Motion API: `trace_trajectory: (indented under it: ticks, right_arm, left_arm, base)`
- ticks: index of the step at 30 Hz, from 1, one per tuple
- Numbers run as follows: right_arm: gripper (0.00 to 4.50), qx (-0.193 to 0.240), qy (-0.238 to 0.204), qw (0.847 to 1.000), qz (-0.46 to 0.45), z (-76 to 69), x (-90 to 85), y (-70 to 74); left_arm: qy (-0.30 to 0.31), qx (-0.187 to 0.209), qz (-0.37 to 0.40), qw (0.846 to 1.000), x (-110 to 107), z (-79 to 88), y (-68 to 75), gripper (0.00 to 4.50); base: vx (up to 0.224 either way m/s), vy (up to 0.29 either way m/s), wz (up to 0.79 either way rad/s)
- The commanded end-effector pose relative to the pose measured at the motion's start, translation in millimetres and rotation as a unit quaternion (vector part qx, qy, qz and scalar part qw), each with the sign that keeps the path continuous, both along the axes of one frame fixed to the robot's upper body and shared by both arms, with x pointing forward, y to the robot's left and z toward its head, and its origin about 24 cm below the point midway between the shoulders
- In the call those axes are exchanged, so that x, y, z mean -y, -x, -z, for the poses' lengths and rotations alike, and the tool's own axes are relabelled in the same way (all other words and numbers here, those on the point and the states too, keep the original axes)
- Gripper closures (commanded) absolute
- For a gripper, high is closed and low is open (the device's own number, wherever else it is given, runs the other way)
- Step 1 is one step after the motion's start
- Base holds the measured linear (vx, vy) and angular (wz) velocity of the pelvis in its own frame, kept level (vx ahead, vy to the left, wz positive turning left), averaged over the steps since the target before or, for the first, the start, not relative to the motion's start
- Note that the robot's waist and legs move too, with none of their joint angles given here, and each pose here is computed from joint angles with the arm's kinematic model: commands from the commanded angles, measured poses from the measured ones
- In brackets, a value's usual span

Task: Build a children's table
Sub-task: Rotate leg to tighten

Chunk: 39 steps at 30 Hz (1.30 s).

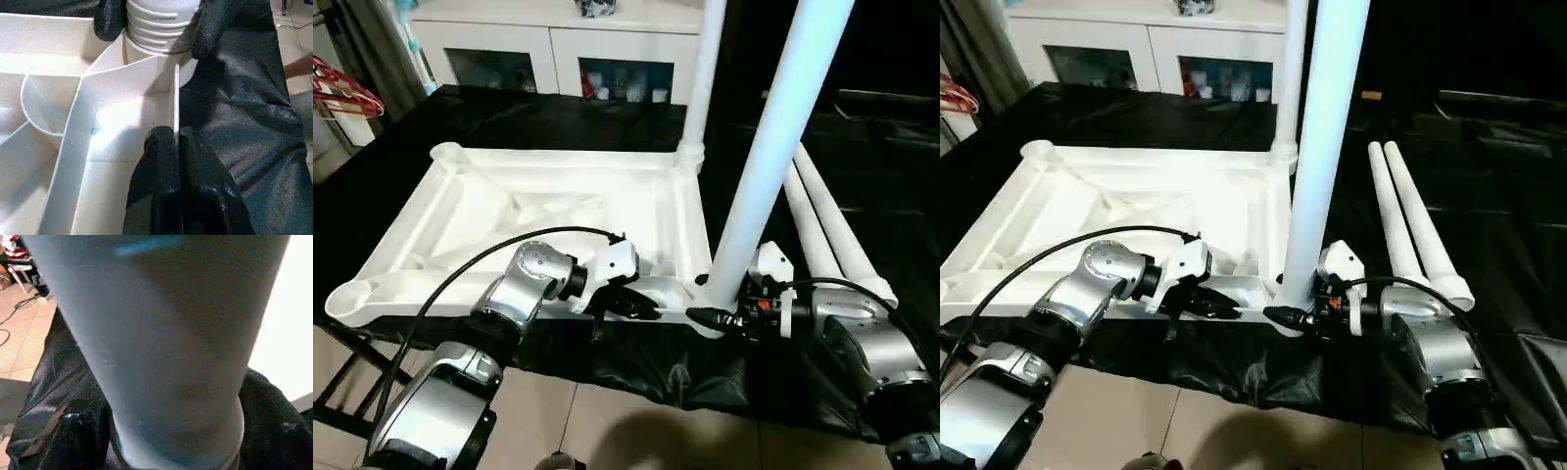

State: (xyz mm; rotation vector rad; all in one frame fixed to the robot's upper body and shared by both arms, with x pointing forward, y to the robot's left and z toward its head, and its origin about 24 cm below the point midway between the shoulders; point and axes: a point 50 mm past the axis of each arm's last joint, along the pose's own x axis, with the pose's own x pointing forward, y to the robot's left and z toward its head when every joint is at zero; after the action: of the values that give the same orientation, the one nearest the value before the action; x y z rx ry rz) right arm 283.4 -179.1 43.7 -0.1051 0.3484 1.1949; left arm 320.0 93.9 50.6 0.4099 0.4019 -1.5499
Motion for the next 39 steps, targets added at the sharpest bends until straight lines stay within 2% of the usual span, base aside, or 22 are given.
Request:
trace_trajectory:
  ticks: [1, 3, 7, 9, 12, 13, 17, 18, 19, 21, 26, 31, 35, 39]
  right_arm:
    - [1.64, -0.012, -0.013, 0.999, -0.045, 2.6, -13.8, 7.6]
    - [1.68, -0.011, -0.015, 0.999, -0.031, 4.2, -15.9, 6.5]
    - [1.7, 0.01, 0.004, 0.995, 0.094, 14.3, -20.9, -12.5]
    - [1.71, 0.015, 0.022, 0.982, 0.189, 21.0, -21.9, -26.1]
    - [1.72, 0.002, 0.017, 0.959, 0.282, 27.0, -28.5, -36.9]
    - [1.72, -0.001, 0.013, 0.953, 0.302, 28.0, -32.1, -39.0]
    - [1.72, 0.003, 0.001, 0.945, 0.327, 27.9, -47.0, -42.3]
    - [1.72, 0.006, -0.006, 0.945, 0.327, 27.3, -50.6, -42.8]
    - [1.37, 0.006, -0.022, 0.948, 0.318, 25.9, -54.9, -42.4]
    - [1.02, 0.005, -0.038, 0.953, 0.302, 23.9, -58.1, -41.9]
    - [0.62, 0.023, -0.023, 0.957, 0.288, 21.1, -52.4, -41.8]
    - [0.62, 0.046, -0.023, 0.967, 0.25, 15.1, -42.3, -39.1]
    - [0.62, 0.049, -0.041, 0.989, 0.134, 5.9, -27.7, -21.6]
    - [0.62, 0.031, -0.043, 0.996, 0.072, 1.8, -17.4, -8.1]
  left_arm:
    - [0.006, 0.013, -0.002, 1.0, 4.9, -3.4, -1.0, 4.5]
    - [0.008, 0.016, -0.012, 1.0, 7.2, -2.9, -2.0, 4.5]
    - [0.019, 0.03, -0.078, 0.996, 18.6, -3.8, -11.8, 4.5]
    - [0.016, 0.04, -0.118, 0.992, 26.4, -4.5, -18.2, 4.5]
    - [0.017, 0.047, -0.175, 0.983, 39.2, -6.5, -25.7, 4.5]
    - [0.019, 0.049, -0.191, 0.98, 43.4, -7.5, -27.5, 4.5]
    - [0.027, 0.054, -0.22, 0.974, 54.6, -9.1, -29.5, 4.5]
    - [0.029, 0.054, -0.221, 0.973, 56.8, -9.2, -29.3, 4.5]
    - [0.032, 0.055, -0.217, 0.974, 59.0, -9.4, -28.5, 4.5]
    - [0.036, 0.055, -0.192, 0.979, 61.0, -9.0, -25.1, 4.5]
    - [0.04, 0.052, -0.173, 0.983, 57.0, -8.3, -22.6, 4.5]
    - [0.046, 0.042, -0.129, 0.99, 50.4, -8.1, -16.5, 4.5]
    - [0.047, 0.021, -0.057, 0.997, 36.6, -8.2, -6.9, 4.5]
    - [0.033, 0.012, -0.036, 0.999, 25.4, -7.5, -5.0, 4.5]
  base:
    - [0.0, 0.0, 0.0]
    - [0.0, 0.0, 0.0]
    - [0.0, 0.0, 0.0]
    - [0.0, 0.0, 0.0]
    - [0.0, 0.0, 0.0]
    - [0.0, 0.0, 0.0]
    - [0.0, 0.0, 0.0]
    - [0.0, 0.0, 0.0]
    - [0.0, 0.0, 0.0]
    - [0.0, 0.0, 0.0]
    - [0.0, 0.0, 0.0]
    - [0.0, 0.0, 0.0]
    - [0.0, 0.0, 0.0]
    - [0.0, 0.0, 0.0]
